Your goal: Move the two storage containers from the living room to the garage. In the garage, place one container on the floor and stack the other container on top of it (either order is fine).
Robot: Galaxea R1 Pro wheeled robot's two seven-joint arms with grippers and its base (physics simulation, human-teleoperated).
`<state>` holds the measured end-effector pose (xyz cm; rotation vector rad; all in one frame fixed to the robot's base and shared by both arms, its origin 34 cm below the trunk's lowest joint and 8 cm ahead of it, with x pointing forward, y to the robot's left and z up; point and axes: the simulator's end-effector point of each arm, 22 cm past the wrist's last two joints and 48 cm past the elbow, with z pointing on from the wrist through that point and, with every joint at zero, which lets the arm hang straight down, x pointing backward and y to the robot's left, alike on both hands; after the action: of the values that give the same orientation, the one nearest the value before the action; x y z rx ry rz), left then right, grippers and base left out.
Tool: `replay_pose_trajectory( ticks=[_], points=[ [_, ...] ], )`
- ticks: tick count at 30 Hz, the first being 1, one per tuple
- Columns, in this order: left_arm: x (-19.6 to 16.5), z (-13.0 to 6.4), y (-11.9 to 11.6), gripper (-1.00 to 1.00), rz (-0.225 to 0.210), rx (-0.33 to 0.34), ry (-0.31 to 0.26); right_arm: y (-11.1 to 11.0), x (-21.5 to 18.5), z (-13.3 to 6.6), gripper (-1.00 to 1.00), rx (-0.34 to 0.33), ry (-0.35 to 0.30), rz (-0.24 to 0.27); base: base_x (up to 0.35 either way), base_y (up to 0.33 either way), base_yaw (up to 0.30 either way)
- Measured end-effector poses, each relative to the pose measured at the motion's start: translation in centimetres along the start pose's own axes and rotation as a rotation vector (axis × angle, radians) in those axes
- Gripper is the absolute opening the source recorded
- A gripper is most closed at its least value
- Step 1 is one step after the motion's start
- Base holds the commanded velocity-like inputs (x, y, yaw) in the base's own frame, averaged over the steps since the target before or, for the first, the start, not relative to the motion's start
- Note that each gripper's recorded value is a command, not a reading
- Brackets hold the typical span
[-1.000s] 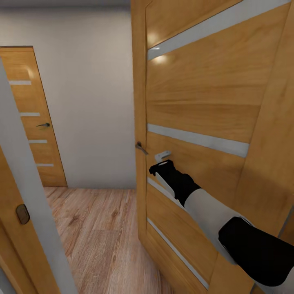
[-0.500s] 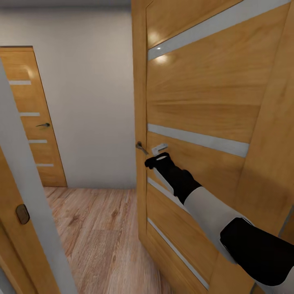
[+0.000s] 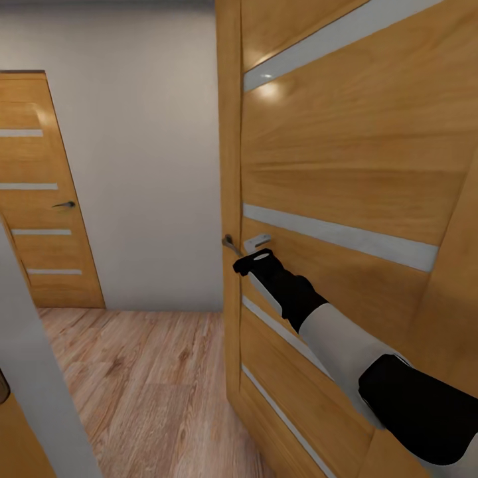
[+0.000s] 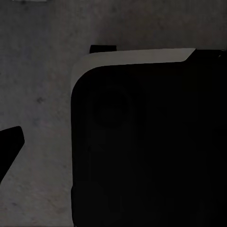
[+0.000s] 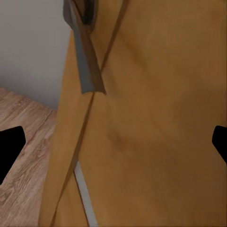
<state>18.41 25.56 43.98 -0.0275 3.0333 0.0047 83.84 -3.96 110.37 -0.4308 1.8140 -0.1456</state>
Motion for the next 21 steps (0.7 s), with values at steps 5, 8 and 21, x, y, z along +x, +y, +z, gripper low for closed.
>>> replay_pose_trajectory(
  ticks=[5,8,21],
  points=[
    [0.0,0.0,0.0,1.00,0.000,0.000,0.000,-0.1,0.0,0.0,1.00,0.003,0.001,-0.001,0.015,0.000,0.000],
    [0.0,0.0,0.0,1.00,0.000,0.000,0.000,-0.1,0.1,0.0,1.00,0.006,0.001,0.000,0.002,0.000,0.000],
    [0.0,0.0,0.0,1.00,0.000,0.000,0.000,-1.4,4.0,1.4,1.00,0.057,0.091,-0.031,0.000,0.000,0.000]
  ],
)
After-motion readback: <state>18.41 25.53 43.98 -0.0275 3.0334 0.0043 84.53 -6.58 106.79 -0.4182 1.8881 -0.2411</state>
